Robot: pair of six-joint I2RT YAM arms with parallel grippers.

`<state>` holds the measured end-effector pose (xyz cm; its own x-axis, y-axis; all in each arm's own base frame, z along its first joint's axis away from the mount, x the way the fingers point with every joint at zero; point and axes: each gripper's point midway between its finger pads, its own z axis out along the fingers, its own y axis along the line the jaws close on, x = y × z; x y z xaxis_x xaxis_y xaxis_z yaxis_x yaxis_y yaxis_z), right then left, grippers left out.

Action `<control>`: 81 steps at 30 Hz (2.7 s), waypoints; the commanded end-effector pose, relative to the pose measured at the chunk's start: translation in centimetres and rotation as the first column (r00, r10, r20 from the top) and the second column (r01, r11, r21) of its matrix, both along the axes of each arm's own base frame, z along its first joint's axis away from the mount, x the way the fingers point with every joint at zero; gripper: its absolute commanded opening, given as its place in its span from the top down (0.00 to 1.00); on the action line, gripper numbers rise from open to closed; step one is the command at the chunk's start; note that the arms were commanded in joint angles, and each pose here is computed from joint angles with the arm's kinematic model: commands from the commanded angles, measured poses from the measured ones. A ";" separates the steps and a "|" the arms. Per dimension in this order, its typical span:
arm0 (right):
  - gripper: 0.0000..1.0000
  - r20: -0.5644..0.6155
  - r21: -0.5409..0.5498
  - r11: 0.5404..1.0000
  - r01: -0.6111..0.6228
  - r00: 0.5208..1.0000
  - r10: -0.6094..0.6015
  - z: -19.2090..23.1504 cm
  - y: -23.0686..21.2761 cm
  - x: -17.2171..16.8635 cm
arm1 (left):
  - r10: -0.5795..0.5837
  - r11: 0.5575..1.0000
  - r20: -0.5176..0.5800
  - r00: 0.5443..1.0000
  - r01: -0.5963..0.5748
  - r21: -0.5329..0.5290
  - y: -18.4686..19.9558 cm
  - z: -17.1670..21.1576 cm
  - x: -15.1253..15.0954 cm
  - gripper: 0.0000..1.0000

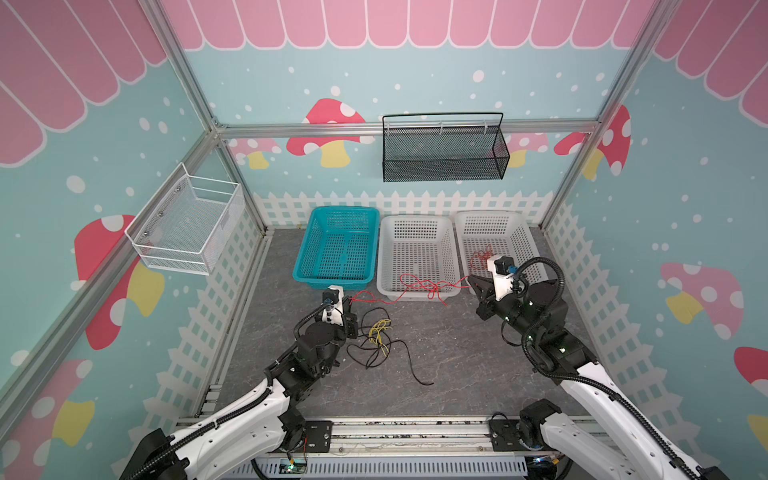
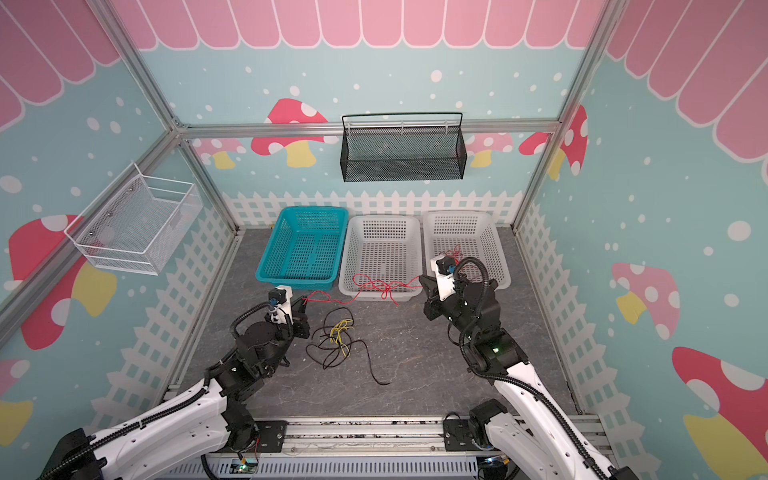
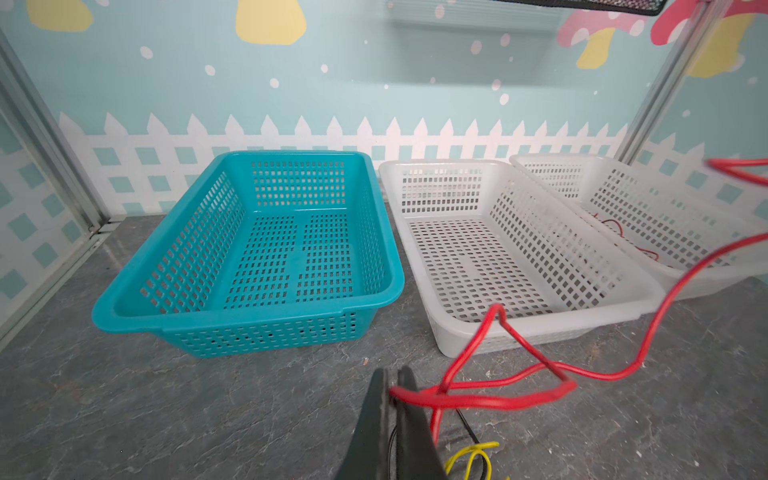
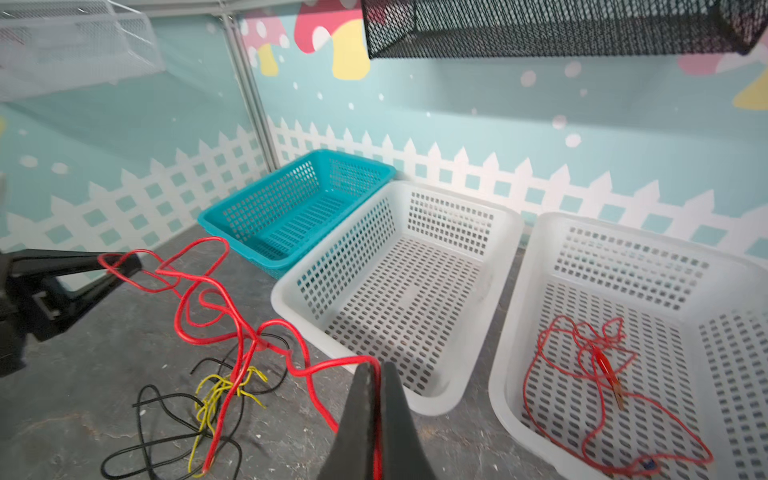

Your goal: Untangle the cables

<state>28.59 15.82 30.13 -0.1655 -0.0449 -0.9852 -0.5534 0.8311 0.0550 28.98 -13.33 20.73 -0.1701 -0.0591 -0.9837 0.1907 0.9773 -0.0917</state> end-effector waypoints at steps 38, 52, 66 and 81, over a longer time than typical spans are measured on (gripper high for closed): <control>1.00 0.010 -0.082 0.929 0.362 0.932 -0.363 2.7 -5.6 4.0 | 0.093 0.988 -0.056 0.994 -0.099 -0.122 3.9 -1.2 0.7 1.00; 1.00 0.054 0.233 0.932 0.277 0.953 -0.297 8.6 -3.6 4.5 | 0.103 0.989 -0.126 0.987 -0.115 -0.097 3.9 -4.2 0.6 1.00; 1.00 0.097 0.281 0.845 0.456 0.862 -0.497 12.2 -8.1 3.6 | 0.199 0.974 -0.170 0.965 -0.214 -0.074 5.6 -5.6 0.7 1.00; 1.00 0.114 0.058 0.843 0.535 0.835 -0.538 11.3 -9.7 3.7 | 0.149 0.978 -0.148 0.978 -0.168 -0.127 5.0 -4.7 1.0 1.00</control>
